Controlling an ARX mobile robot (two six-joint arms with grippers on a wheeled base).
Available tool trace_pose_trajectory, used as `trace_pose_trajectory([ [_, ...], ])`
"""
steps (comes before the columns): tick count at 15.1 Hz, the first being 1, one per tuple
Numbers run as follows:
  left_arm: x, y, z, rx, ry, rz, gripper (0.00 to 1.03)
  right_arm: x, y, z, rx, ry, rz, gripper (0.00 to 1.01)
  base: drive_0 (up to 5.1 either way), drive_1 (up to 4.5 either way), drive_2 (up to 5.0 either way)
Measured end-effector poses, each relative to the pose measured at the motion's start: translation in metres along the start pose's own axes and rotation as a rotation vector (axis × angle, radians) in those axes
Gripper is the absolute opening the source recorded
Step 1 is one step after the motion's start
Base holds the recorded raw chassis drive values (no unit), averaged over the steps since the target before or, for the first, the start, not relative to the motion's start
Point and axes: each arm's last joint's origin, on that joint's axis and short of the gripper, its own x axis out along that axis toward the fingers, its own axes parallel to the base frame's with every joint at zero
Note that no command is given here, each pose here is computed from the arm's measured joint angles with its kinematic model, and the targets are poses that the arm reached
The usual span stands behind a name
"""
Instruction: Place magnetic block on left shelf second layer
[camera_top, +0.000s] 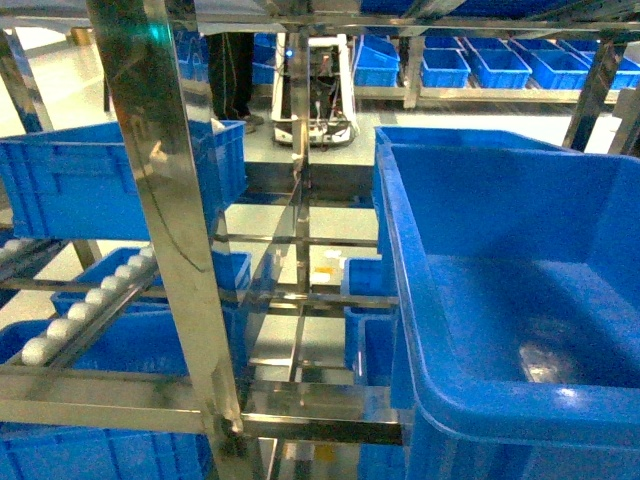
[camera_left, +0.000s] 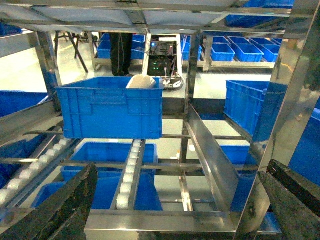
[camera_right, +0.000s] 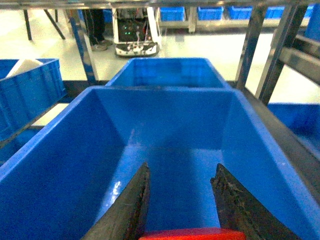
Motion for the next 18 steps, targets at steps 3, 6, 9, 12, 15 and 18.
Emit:
trace_pose_trajectory([
  [3,0.000,0.000,0.000,0.000,0.001,0.000,0.98,0.005,0.005,-0.005,0.026,0.018,0.026,0.33,0.0,0.00,0.0],
  [6,0.000,0.000,0.000,0.000,0.001,0.000,0.98,0.040,0.015,-0.017,0.097,0.090,0.080,0.33,0.0,0.00,0.0],
  [9,0.000,0.000,0.000,0.000,0.000,0.000,0.98,0.110,0.021,-0.024,0.162,0.183,0.082,0.33,0.0,0.00,0.0],
  [12,0.000,0.000,0.000,0.000,0.001,0.000,0.98,0.167,0.024,-0.047,0.180,0.274,0.051,0.33,0.0,0.00,0.0],
  [15,0.000,0.000,0.000,0.000,0.001,0.000,0.98,0.193,0.027,-0.086,0.165,0.359,0.001,0.33,0.0,0.00,0.0],
  [18,0.000,0.000,0.000,0.000,0.001,0.000,0.98,0.195,0.032,-0.089,0.173,0.340,0.002,0.61,0.0,0.00,0.0],
])
